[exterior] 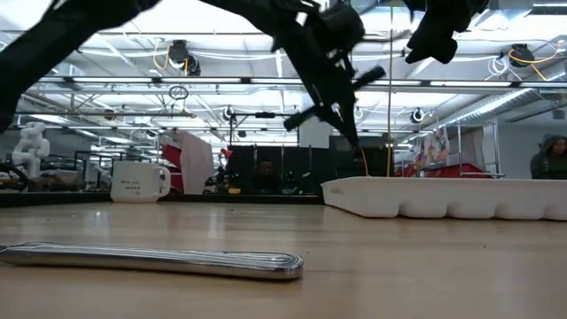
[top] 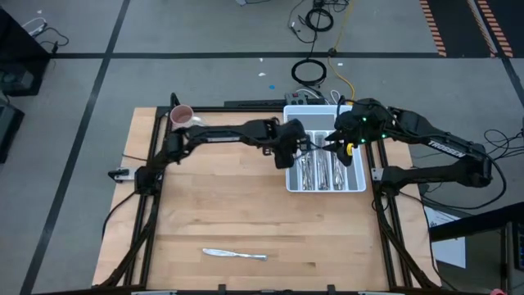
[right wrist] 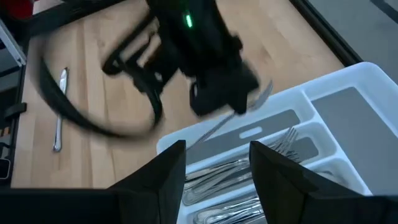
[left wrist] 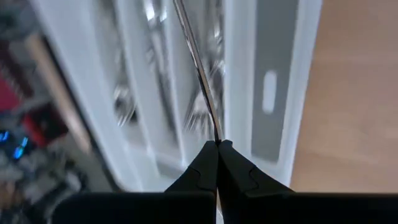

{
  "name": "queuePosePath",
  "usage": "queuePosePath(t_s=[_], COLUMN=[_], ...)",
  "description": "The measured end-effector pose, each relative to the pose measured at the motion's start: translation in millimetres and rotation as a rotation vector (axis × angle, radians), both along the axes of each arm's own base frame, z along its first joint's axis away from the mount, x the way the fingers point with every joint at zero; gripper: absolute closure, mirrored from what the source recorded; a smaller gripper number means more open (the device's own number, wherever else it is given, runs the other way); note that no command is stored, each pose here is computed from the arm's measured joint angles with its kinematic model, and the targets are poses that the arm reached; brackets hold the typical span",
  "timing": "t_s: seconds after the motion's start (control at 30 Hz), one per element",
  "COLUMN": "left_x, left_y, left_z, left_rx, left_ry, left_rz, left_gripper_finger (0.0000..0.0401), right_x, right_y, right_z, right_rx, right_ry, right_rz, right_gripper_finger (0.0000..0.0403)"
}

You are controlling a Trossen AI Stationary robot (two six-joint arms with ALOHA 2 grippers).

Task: Sort silverware
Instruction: Put the silver fork into the silverware tray

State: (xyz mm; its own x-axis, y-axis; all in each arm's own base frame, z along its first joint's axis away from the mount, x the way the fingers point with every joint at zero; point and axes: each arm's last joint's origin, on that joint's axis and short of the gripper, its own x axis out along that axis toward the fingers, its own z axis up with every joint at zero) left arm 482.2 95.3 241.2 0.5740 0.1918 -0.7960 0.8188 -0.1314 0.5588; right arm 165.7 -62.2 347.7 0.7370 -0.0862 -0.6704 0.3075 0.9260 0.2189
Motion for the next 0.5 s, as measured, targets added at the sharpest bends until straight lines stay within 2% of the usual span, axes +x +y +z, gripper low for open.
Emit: queuePosePath(t_s=[0.2, 0.5], left_x=[18.2, 21.1], left_y=[-2.4, -3.0], left_z=[-35.9, -41.0], left_rx=[0.020, 0.056], left_ry=[0.082, 0.090], left_rz=[-0.106, -0.171], left_gripper_finger=[0.0401, 0.0401], right_x=[-0.1, -0.1], right_y=[0.2, 0.1], right_z=[-0.2, -0.3], right_rx=[-0.012, -0.031], right_ry=[0.004, 0.007], right_rz=[0.014, 0.031], right_gripper_finger=[0.0234, 0.0234])
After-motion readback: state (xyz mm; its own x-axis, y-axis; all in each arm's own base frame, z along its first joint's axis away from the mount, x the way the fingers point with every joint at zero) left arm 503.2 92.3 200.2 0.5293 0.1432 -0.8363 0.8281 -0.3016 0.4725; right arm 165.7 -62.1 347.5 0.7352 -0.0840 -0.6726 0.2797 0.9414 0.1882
